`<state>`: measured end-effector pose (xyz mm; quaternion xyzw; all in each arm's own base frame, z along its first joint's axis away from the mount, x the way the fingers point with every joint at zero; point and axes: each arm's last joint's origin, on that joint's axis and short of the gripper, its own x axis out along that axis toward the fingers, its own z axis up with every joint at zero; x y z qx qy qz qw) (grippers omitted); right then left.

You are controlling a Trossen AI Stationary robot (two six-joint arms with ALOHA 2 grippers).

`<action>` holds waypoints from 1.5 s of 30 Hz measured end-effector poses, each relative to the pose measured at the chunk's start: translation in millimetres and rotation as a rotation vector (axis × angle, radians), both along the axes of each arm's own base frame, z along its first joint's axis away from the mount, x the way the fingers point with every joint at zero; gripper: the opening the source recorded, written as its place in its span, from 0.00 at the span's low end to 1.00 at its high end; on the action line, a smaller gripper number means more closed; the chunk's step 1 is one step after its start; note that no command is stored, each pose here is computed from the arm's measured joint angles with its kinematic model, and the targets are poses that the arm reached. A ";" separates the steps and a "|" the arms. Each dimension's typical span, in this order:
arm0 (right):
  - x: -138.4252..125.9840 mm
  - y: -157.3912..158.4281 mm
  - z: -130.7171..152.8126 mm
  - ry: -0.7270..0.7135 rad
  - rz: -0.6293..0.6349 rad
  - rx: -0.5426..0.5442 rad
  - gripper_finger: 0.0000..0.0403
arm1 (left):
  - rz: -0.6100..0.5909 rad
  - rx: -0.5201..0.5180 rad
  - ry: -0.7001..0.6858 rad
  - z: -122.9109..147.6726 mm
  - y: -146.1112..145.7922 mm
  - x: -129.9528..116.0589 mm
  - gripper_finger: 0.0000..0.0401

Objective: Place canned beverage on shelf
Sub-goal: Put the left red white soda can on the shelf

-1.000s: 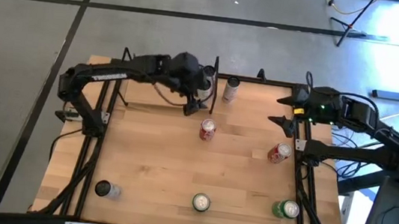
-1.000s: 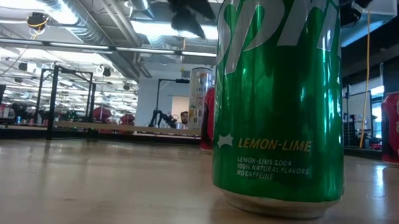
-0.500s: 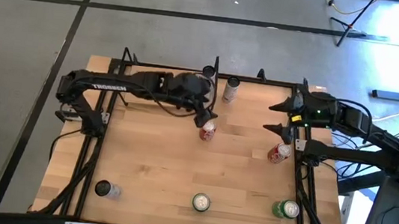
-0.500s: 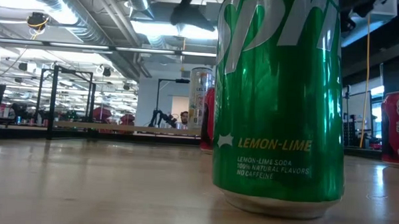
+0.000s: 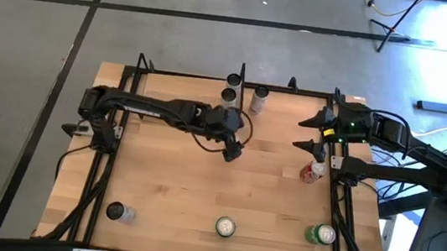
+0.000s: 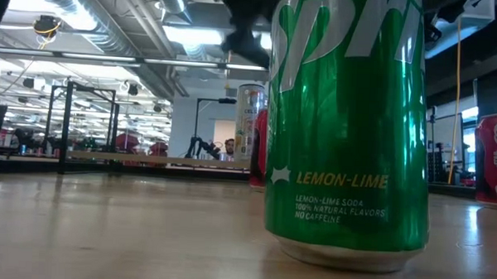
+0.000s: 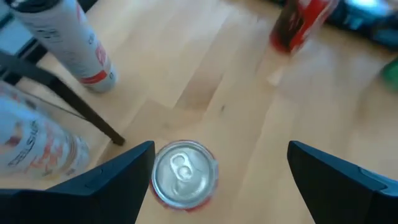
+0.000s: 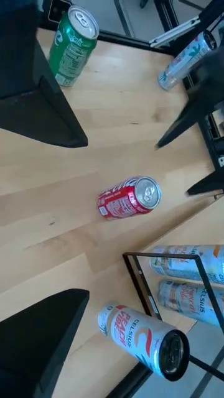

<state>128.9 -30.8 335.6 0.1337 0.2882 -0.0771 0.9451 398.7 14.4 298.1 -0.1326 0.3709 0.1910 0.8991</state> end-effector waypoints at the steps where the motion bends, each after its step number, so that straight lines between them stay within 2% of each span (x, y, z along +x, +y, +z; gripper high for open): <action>1: -0.1 0.1 -0.2 0.002 0.001 0.006 0.93 | -0.013 0.024 0.020 -5.7 0.5 3.1 0.89; 3: -0.1 0.5 -0.5 0.004 0.011 0.016 0.93 | -0.037 0.059 0.060 -15.4 2.9 7.3 0.89; 6: -0.2 1.2 -0.3 -0.002 0.025 0.034 0.93 | -0.028 0.055 0.111 -28.2 12.2 10.7 0.89; 11: 0.1 1.3 -0.2 -0.004 0.020 0.048 0.93 | -0.066 -0.009 0.182 -50.6 15.8 17.1 0.89; 16: 0.4 1.1 0.3 -0.010 0.019 0.046 0.93 | -0.068 -0.015 0.235 -70.2 16.1 23.3 0.89; 22: 0.5 1.1 0.5 -0.012 0.018 0.045 0.93 | -0.077 -0.024 0.241 -74.4 15.7 24.9 0.87; 25: 0.6 0.7 0.4 -0.010 0.009 0.037 0.93 | -0.079 0.005 0.242 -73.7 14.4 25.1 0.81; 29: 0.5 0.6 0.4 -0.010 0.005 0.033 0.93 | -0.090 -0.002 0.242 -72.1 14.0 24.2 0.66; 31: 0.6 0.5 0.4 -0.009 0.004 0.033 0.93 | -0.097 -0.005 0.242 -71.8 13.2 24.2 0.62; 36: 0.5 0.6 0.2 -0.008 0.005 0.034 0.93 | -0.124 -0.023 0.230 -59.1 5.8 17.8 0.62; 45: 0.4 0.6 0.3 -0.008 0.005 0.034 0.93 | -0.114 -0.021 0.129 19.6 -10.7 -33.1 0.62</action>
